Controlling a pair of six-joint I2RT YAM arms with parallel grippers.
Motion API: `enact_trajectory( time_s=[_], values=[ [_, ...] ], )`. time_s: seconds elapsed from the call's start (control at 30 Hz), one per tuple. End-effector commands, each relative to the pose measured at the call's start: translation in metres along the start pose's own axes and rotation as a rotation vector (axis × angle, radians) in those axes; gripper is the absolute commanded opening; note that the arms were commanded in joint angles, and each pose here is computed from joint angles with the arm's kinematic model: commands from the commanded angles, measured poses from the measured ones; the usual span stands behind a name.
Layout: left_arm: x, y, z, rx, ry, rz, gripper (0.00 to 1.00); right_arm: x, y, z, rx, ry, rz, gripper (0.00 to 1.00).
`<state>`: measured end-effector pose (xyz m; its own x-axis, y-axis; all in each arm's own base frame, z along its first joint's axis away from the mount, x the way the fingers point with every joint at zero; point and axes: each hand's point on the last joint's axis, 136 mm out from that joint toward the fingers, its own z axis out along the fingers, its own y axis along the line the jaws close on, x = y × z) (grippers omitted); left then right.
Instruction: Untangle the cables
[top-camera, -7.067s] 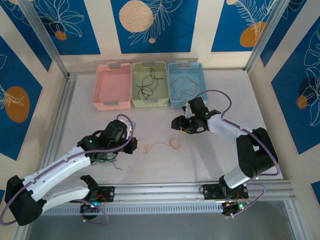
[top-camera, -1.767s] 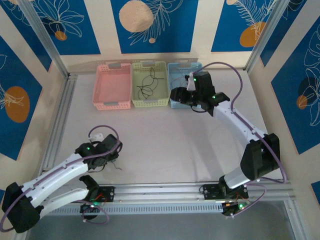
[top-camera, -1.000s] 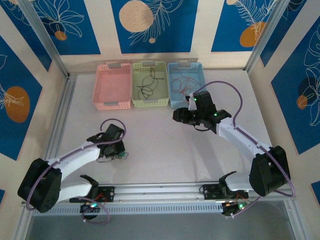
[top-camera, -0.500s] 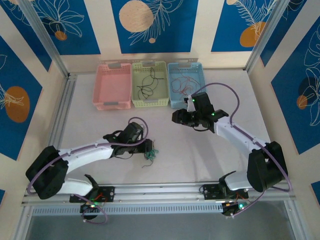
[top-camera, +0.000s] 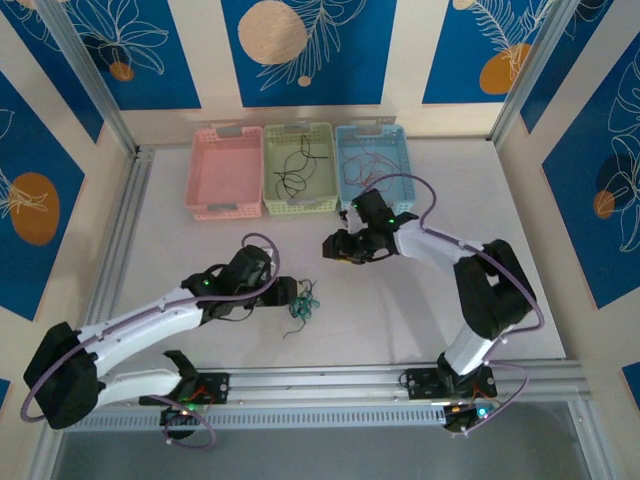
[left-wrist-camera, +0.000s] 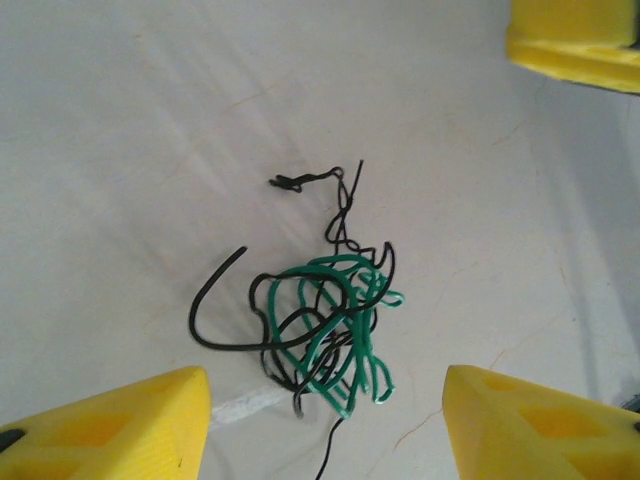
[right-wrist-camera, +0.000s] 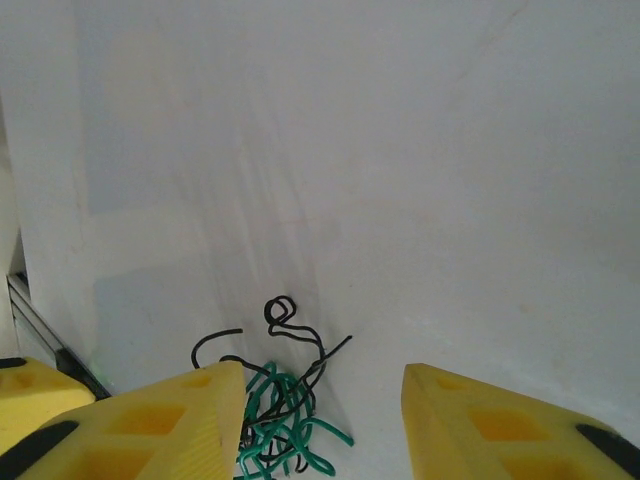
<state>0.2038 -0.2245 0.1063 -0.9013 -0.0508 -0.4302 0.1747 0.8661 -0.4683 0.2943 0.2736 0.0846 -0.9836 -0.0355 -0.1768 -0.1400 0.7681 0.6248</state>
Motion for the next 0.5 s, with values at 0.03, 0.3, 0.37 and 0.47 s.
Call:
enact_trajectory(
  time_s=[0.03,0.3,0.37,0.47],
  values=[
    [0.011,0.025,-0.004,-0.07,0.019,-0.003,0.62,0.014,0.011,0.016,-0.039,0.101,0.037,0.44],
    [0.011,0.031,-0.008,-0.084,0.015,-0.001,0.6,0.033,0.02,0.045,-0.047,0.221,0.044,0.39],
    [0.007,0.034,-0.013,-0.098,-0.007,0.007,0.6,0.035,0.025,0.05,-0.052,0.234,0.039,0.39],
    [0.004,0.035,-0.019,-0.089,-0.027,0.009,0.6,0.041,0.031,0.057,-0.047,0.265,0.028,0.39]
  ],
)
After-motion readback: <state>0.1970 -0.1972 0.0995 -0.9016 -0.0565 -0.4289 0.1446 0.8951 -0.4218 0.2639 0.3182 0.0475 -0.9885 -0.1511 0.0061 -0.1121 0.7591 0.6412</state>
